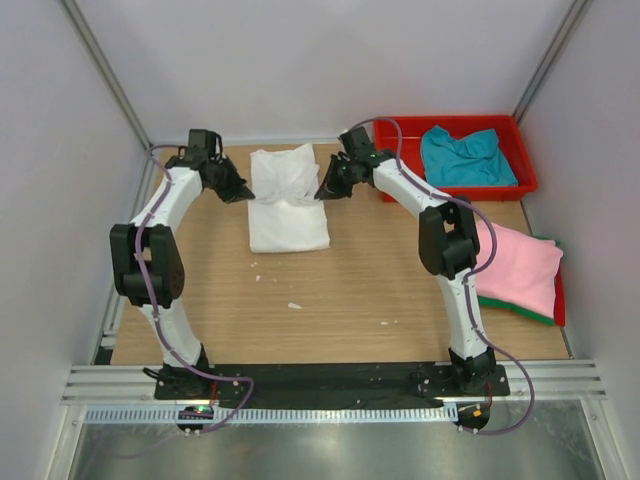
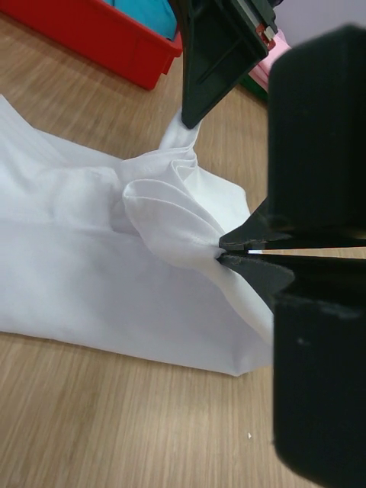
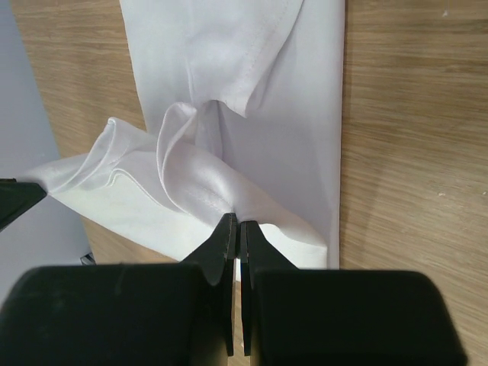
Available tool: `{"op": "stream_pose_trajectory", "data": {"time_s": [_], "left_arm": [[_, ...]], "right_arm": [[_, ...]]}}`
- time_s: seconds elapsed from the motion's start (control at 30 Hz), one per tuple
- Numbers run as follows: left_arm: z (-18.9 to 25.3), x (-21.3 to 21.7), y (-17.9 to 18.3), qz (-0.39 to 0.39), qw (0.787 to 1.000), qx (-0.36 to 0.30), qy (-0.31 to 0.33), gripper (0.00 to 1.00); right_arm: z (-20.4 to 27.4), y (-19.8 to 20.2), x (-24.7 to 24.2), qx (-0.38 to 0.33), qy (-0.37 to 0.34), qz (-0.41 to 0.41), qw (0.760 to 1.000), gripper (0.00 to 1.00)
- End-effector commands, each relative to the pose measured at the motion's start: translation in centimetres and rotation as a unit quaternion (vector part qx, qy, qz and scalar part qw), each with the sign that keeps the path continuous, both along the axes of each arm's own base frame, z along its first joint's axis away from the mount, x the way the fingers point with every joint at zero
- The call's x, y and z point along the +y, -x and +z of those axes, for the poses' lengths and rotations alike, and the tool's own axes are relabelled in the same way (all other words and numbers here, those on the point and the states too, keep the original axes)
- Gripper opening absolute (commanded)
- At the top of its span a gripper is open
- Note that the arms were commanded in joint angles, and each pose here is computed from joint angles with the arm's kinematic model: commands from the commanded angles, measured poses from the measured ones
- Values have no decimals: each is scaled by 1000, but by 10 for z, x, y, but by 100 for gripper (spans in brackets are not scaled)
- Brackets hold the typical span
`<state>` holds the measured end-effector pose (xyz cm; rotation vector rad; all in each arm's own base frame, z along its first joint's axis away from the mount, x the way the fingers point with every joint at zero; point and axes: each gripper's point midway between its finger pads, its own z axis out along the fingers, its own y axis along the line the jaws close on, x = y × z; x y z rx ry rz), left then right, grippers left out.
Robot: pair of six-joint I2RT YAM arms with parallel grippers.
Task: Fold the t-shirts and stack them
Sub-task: Fold the tshirt
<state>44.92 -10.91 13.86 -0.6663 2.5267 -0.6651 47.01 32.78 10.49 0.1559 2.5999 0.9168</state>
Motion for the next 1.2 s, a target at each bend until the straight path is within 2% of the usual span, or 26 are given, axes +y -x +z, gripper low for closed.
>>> {"op": "stream_pose_trajectory", "data": {"time_s": [0.0,0.13,0.5,1.03,1.17], "left_arm": [[16,-1,-13,-2,1000,-23,13,0],[6,0,-18,1,1000,-14,11,0],[-35,1,-30,1,1000,21,3,0],[-25,11,-26,25,1000,5,-13,0],[-28,13,-30,26,1000,4,-17,0]], "right_arm": [[45,-13,3,-56,-23,5,998,1],[40,-24,1,-66,-26,1,997,1],[-7,-30,-1,-20,-28,1,999,1],[8,-42,8,-41,-59,21,997,1],[-3,-41,8,-32,-56,21,998,1]]}}
